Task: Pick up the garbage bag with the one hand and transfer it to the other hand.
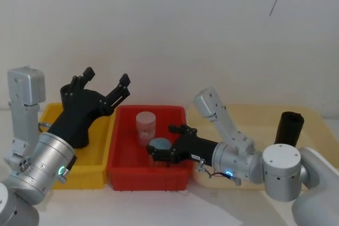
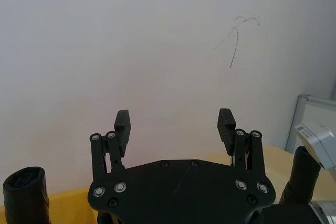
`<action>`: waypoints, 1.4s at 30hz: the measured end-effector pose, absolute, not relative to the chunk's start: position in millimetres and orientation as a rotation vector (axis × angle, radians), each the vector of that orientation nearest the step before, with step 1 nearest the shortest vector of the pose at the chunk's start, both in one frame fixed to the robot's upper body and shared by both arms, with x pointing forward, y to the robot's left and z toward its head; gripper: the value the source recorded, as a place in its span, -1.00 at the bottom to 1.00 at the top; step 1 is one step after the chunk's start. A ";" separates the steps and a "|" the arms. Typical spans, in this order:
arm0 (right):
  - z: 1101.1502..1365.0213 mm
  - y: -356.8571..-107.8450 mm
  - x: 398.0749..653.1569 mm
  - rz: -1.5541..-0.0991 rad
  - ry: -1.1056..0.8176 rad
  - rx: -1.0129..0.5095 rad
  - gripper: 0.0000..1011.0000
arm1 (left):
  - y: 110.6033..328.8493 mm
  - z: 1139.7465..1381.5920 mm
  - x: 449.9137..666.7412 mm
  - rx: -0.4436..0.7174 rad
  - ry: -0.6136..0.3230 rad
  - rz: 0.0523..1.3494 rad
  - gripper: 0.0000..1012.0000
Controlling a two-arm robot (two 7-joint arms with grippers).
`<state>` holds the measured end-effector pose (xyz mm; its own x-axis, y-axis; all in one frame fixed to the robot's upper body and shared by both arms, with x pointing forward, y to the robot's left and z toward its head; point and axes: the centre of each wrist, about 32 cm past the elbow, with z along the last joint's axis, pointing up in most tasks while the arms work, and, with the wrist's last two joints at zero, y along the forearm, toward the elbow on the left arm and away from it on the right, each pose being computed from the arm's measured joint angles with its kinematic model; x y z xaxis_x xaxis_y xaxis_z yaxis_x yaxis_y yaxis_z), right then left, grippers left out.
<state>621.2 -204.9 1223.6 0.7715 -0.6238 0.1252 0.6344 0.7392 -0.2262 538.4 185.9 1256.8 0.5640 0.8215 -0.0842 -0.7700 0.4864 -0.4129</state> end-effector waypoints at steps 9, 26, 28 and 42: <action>1224.0 -206.0 624.6 -0.678 -0.022 -0.277 0.98 | 185.9 1256.8 538.4 -0.434 -0.131 0.971 0.98; 1225.0 -208.8 628.0 -0.635 -0.010 -0.306 0.98 | 185.9 1256.8 538.4 -0.434 -0.131 0.971 0.98; 1225.1 -208.7 628.0 -0.632 -0.011 -0.308 0.97 | 185.9 1256.8 538.4 -0.434 -0.131 0.971 0.98; 1227.2 -207.5 627.4 -0.604 -0.020 -0.326 0.29 | 185.9 1256.8 538.4 -0.434 -0.131 0.971 0.98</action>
